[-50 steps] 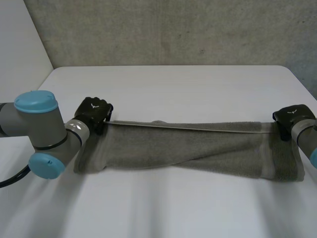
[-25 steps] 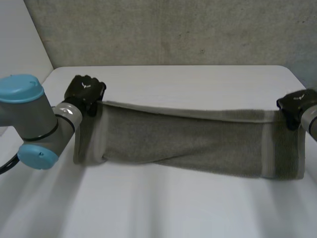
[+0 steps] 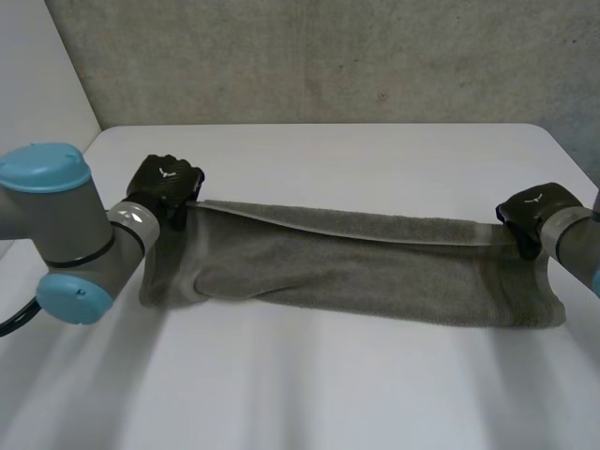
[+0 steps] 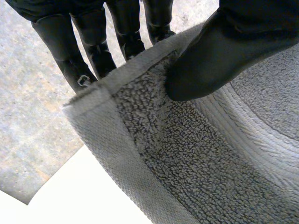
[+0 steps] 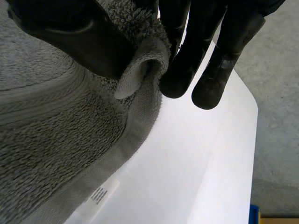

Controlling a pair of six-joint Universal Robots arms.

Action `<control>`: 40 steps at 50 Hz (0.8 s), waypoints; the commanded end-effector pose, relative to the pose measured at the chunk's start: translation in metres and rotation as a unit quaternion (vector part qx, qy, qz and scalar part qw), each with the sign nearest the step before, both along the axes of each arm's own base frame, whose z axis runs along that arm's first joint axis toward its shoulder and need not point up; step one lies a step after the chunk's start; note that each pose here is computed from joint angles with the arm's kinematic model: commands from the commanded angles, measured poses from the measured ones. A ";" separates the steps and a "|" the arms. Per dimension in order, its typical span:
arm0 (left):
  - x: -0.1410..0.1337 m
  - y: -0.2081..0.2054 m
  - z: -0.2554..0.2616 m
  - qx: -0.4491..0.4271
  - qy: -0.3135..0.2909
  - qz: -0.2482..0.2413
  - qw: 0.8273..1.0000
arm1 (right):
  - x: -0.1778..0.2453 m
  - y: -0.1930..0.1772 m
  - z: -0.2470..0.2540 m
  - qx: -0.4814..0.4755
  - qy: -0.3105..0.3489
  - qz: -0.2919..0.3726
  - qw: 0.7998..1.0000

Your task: Fold the towel.

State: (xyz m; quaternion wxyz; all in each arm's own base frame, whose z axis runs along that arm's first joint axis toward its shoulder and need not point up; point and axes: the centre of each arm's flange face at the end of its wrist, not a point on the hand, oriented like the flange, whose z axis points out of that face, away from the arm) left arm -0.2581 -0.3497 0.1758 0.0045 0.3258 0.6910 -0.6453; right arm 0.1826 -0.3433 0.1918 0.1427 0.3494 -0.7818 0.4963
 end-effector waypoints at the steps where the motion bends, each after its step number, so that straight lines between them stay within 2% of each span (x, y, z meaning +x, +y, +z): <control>1: 0.008 0.019 0.029 -0.017 0.007 0.001 1.000 | -0.007 0.025 0.025 -0.015 -0.005 -0.002 1.000; 11: 0.026 0.062 0.071 -0.056 0.022 0.005 0.998 | -0.022 0.076 0.084 -0.094 -0.026 0.007 0.995; 17: 0.027 0.066 0.069 -0.053 0.025 -0.004 0.998 | -0.027 0.078 0.087 -0.097 -0.040 0.024 0.994; 30: 0.016 0.019 -0.002 0.017 -0.001 0.001 1.000 | -0.028 0.028 0.024 0.024 -0.041 0.017 0.999; 40: 0.008 -0.006 -0.024 0.025 -0.004 -0.001 1.000 | -0.029 0.003 -0.019 0.075 -0.039 0.003 0.996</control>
